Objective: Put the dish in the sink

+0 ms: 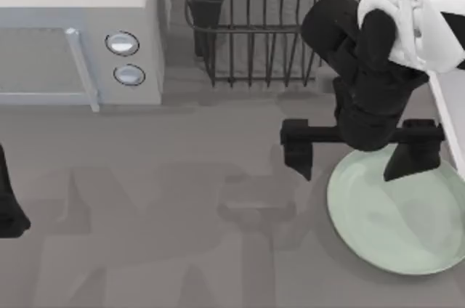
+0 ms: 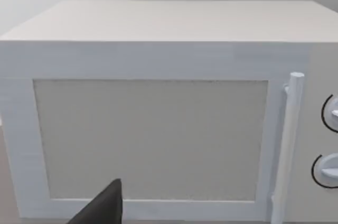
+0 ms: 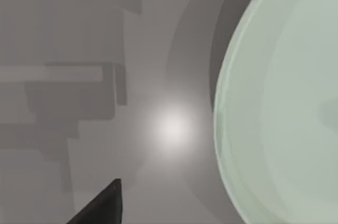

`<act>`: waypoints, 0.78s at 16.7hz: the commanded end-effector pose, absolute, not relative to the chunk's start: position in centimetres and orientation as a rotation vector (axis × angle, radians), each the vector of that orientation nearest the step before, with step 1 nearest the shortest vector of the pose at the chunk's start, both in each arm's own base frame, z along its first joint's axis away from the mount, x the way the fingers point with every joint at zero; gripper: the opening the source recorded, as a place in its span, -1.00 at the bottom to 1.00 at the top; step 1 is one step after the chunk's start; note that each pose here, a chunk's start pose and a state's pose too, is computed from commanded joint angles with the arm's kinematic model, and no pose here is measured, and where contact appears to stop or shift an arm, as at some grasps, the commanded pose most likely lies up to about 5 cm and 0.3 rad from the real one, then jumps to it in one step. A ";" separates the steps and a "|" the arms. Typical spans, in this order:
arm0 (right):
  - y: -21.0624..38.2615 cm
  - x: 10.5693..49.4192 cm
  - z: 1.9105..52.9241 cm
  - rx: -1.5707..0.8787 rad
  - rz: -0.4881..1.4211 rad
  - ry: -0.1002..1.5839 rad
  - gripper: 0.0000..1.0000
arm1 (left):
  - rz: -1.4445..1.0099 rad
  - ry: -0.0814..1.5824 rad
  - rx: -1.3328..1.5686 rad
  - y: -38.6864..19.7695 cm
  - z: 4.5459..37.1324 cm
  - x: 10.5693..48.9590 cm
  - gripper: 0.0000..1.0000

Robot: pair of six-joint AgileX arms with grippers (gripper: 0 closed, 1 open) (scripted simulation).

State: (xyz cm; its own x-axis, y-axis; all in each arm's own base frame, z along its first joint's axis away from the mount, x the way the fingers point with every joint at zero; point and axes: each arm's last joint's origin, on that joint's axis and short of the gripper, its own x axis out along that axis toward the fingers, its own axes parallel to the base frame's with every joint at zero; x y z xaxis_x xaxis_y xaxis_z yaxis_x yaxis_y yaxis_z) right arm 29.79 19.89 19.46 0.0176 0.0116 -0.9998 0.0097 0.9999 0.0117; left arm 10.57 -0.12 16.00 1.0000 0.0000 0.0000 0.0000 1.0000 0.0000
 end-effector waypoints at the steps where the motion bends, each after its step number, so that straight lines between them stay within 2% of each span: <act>1: 20.2 29.9 19.2 0.011 -0.005 1.566 1.00 | 0.000 0.000 0.000 -0.1 16.0 10.6 1.00; 8: 20.2 30.0 18.5 0.010 -0.012 1.573 1.00 | 0.000 0.000 0.000 -0.1 16.0 10.6 1.00; 13: 20.5 30.4 13.3 0.014 -0.004 1.562 1.00 | 0.000 0.000 0.000 -0.1 16.0 10.6 1.00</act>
